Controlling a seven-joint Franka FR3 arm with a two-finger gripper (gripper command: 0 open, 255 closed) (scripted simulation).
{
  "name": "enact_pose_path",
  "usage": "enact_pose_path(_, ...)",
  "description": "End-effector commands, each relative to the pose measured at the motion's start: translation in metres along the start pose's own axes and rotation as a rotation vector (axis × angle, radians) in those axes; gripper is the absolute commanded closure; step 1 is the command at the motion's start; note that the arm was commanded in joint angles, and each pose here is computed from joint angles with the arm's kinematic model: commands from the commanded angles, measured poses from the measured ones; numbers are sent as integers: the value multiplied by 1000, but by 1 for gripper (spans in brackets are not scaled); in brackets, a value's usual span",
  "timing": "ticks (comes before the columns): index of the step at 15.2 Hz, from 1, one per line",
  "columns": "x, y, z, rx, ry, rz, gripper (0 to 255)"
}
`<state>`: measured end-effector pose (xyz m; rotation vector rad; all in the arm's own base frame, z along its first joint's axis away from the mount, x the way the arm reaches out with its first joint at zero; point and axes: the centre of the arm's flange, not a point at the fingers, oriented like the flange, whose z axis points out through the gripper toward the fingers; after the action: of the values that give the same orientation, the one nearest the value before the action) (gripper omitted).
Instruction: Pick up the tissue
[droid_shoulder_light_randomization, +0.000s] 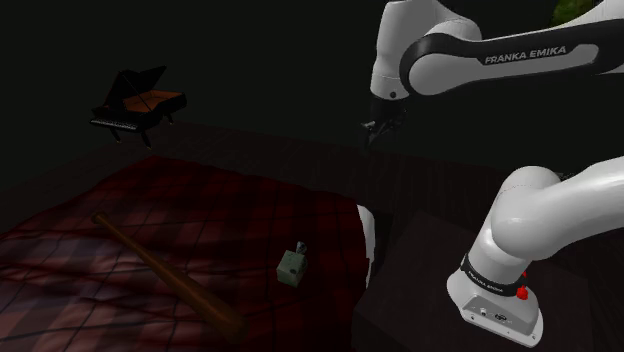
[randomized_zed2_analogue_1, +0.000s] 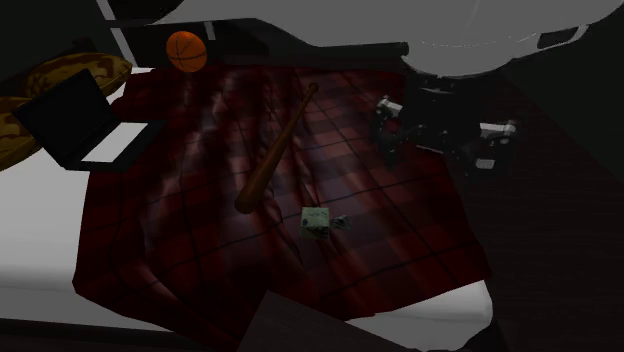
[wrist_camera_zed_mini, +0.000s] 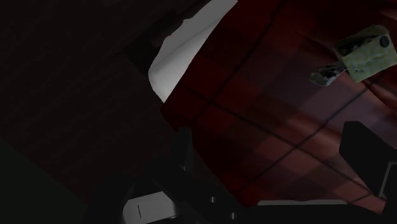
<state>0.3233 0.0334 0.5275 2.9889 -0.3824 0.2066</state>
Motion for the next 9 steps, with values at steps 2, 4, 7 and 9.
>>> enact_pose_path(2, 5, -23, 33, -6, 0, 66, 0)
enact_pose_path(4, 7, -39, 55, -11, 0, 108, 0)
enact_pose_path(7, 11, -62, 88, -18, -1, 171, 0)
enact_pose_path(9, 15, -77, 110, -22, -1, 213, 0)
